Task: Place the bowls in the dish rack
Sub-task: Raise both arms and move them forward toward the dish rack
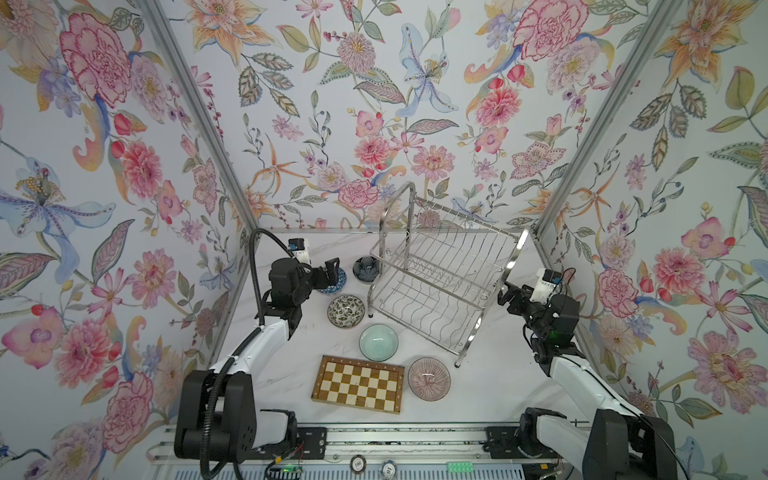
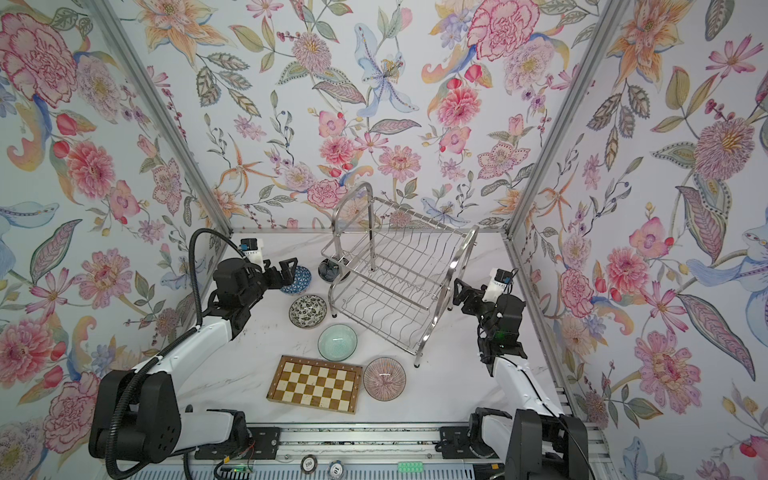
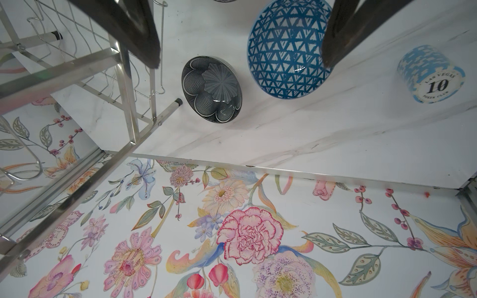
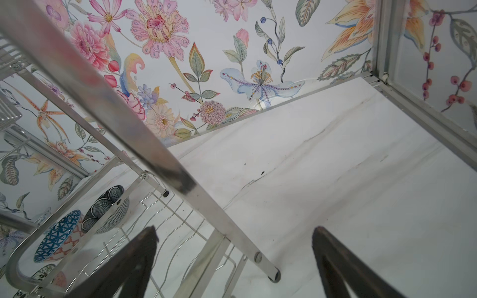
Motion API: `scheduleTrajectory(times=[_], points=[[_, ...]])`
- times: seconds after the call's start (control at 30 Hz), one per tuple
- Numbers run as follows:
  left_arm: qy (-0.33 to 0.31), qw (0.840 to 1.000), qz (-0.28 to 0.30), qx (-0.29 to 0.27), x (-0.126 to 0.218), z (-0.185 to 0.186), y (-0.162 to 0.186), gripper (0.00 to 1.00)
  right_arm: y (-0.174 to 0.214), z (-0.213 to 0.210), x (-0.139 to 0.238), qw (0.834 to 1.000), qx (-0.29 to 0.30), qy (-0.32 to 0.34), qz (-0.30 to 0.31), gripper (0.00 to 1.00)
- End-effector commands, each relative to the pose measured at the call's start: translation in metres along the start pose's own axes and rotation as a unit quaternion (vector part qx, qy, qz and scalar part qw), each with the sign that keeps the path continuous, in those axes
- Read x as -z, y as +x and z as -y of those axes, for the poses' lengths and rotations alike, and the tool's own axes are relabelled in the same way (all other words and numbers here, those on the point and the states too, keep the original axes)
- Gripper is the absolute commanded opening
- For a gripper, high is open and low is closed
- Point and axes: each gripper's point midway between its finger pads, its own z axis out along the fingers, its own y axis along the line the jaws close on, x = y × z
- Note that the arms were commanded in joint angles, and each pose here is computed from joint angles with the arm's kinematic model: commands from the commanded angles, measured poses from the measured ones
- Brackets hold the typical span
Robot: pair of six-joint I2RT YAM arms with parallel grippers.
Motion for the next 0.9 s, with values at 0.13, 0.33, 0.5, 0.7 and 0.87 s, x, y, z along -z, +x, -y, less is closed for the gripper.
scheduleTrajectory(times=[0.13,0.33,0.5,0.7,0.87], points=[[0.068,0.997,-0.001,-0.042,0.003,0.035,-0.004,0.99,-0.023,0.009,-0.020,0.999,-0.050,-0.018,0.006,0.93],[0.145,0.987,-0.002,-0.063,0.011,0.062,-0.001,0.99,-0.029,0.026,-0.038,0.997,-0.070,-0.010,-0.003,0.89],[0.183,0.981,0.001,-0.069,0.016,0.075,0.001,0.99,-0.041,0.039,-0.050,0.997,-0.074,-0.001,-0.003,0.87],[0.187,0.980,-0.002,-0.065,0.014,0.076,0.001,0.99,-0.056,0.044,-0.075,0.997,-0.074,-0.018,-0.009,0.84],[0.192,0.979,-0.006,-0.063,0.013,0.080,0.003,0.99,-0.066,0.050,-0.099,0.995,-0.096,-0.032,-0.021,0.79]])
